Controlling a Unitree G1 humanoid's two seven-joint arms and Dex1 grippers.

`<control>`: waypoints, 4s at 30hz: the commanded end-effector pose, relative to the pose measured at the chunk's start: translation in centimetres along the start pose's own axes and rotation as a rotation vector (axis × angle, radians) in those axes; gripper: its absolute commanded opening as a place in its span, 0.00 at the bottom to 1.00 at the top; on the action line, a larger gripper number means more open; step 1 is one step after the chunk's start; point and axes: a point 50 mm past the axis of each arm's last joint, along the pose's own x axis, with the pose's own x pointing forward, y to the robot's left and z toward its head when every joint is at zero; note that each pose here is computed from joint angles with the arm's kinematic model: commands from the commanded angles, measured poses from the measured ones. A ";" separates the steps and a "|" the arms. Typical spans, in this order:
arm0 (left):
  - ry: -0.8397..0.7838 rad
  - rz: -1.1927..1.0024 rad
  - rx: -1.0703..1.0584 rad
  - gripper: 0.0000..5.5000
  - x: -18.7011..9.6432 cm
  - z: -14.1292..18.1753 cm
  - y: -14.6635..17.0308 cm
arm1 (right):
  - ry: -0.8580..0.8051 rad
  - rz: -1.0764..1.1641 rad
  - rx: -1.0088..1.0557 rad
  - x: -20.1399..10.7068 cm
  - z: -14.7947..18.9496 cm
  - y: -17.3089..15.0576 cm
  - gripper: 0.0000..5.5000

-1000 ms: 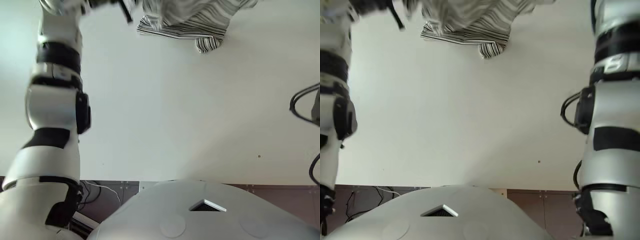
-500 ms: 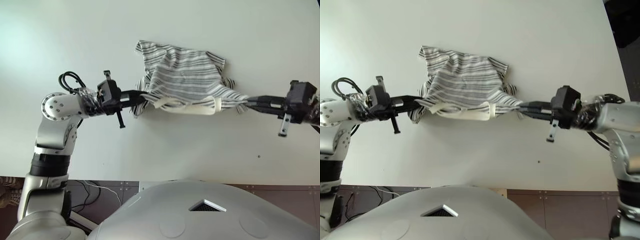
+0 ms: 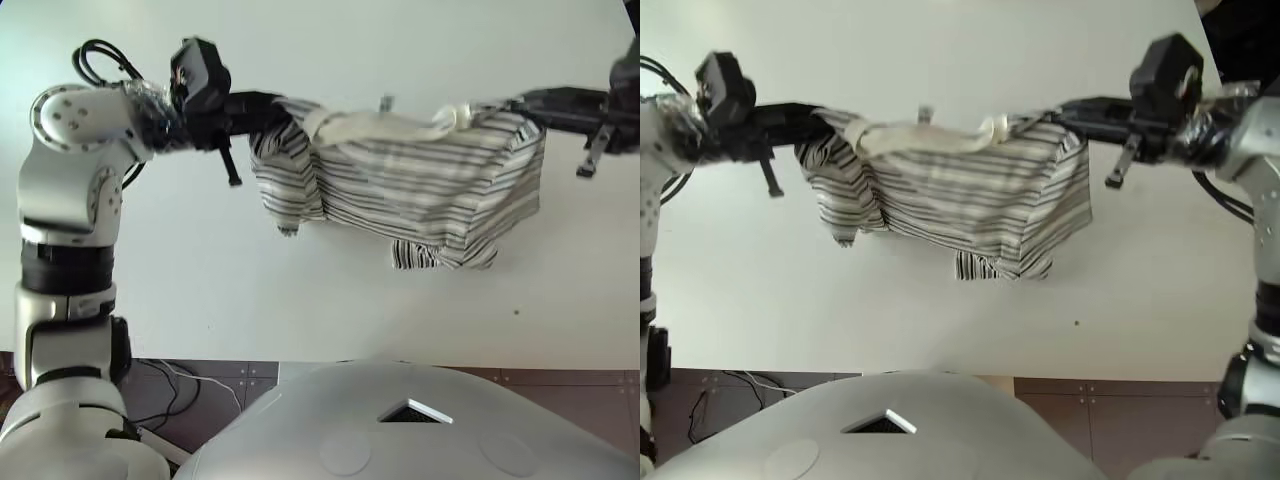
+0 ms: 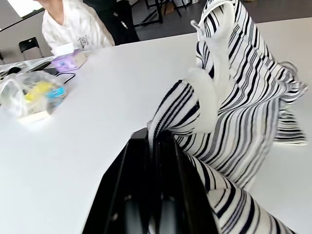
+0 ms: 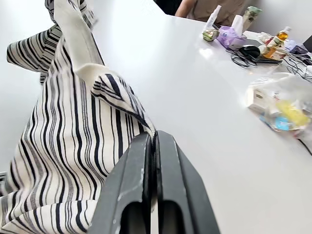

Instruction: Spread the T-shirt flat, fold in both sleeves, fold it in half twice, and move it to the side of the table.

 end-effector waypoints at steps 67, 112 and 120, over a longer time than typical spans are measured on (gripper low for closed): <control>0.073 -0.611 0.198 0.02 -4.4 -2.6 -14.9 | 0.309 0.586 -0.339 -4.8 -4.3 13.4 0.02; 0.510 -0.556 0.402 0.23 -8.6 -14.6 -18.5 | 0.506 0.265 -0.180 -2.7 -16.5 11.0 0.27; 0.598 -0.569 0.420 0.23 -11.3 -12.9 -17.0 | 0.501 0.274 -0.143 -4.0 -14.5 13.5 0.27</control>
